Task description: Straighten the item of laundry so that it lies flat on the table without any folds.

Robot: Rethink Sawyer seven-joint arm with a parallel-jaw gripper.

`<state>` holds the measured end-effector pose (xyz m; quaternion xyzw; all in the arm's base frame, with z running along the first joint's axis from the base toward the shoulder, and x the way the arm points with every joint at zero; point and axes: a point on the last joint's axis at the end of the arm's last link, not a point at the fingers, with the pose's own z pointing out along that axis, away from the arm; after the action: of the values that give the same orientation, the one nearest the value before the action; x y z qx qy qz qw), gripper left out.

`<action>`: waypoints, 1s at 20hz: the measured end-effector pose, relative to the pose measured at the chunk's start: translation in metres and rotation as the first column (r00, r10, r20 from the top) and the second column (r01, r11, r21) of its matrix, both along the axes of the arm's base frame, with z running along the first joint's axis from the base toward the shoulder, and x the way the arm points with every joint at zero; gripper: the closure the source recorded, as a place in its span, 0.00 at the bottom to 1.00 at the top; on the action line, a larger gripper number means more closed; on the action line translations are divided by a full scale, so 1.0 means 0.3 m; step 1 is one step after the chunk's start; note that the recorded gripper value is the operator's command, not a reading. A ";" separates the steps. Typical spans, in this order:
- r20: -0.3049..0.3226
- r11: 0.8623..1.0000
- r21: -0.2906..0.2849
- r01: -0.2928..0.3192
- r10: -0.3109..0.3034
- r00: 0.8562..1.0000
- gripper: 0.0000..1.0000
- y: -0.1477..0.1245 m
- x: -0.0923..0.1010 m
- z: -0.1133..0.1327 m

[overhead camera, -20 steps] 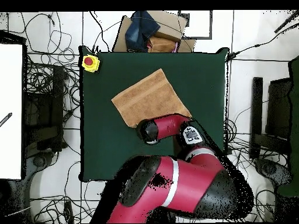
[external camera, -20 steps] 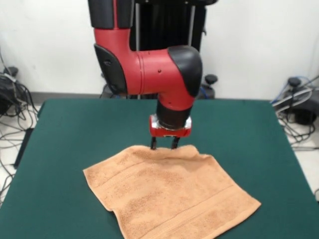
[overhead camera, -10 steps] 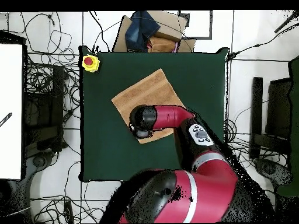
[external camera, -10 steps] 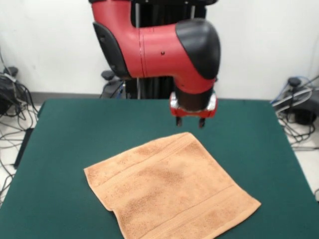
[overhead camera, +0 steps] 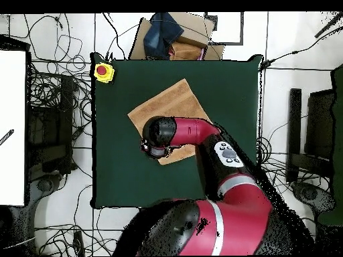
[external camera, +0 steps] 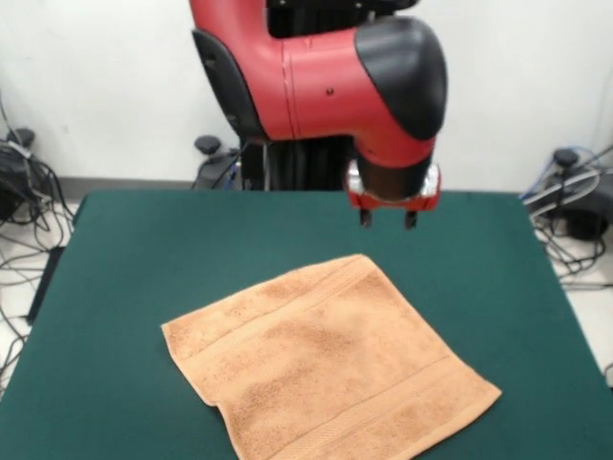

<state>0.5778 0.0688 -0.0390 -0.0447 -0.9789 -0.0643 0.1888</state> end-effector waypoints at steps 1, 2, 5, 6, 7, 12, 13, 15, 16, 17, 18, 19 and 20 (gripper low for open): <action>0.014 1.000 -0.006 -0.010 0.010 1.000 0.00 0.009 0.003 -0.033; 0.031 1.000 -0.011 -0.020 0.020 0.999 0.00 0.018 0.007 -0.067; 0.126 0.997 -0.045 -0.070 0.075 0.989 0.00 0.054 0.017 -0.206; 0.160 0.995 -0.060 -0.084 0.092 0.983 0.00 0.063 0.019 -0.252; 0.185 0.993 -0.071 -0.092 0.104 0.977 0.00 0.070 0.020 -0.285; 0.313 0.981 -0.144 -0.133 0.173 0.934 0.00 0.107 0.030 -0.465; 0.308 0.977 -0.161 -0.141 0.186 0.933 0.00 0.115 0.030 -0.457; 0.299 0.972 -0.182 -0.151 0.201 0.933 0.00 0.125 0.032 -0.455; 0.295 0.968 -0.198 -0.157 0.211 0.932 0.00 0.131 0.037 -0.459; 0.289 0.966 -0.204 -0.158 0.214 0.933 0.00 0.134 0.039 -0.458; 0.285 0.966 -0.207 -0.157 0.213 0.935 0.00 0.136 0.040 -0.457; 0.275 0.966 -0.210 -0.152 0.207 0.939 0.00 0.137 0.044 -0.458; 0.267 0.967 -0.210 -0.147 0.201 0.943 0.00 0.137 0.047 -0.458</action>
<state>0.5920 0.1100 -0.1765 0.0345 -0.9976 0.0392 0.0453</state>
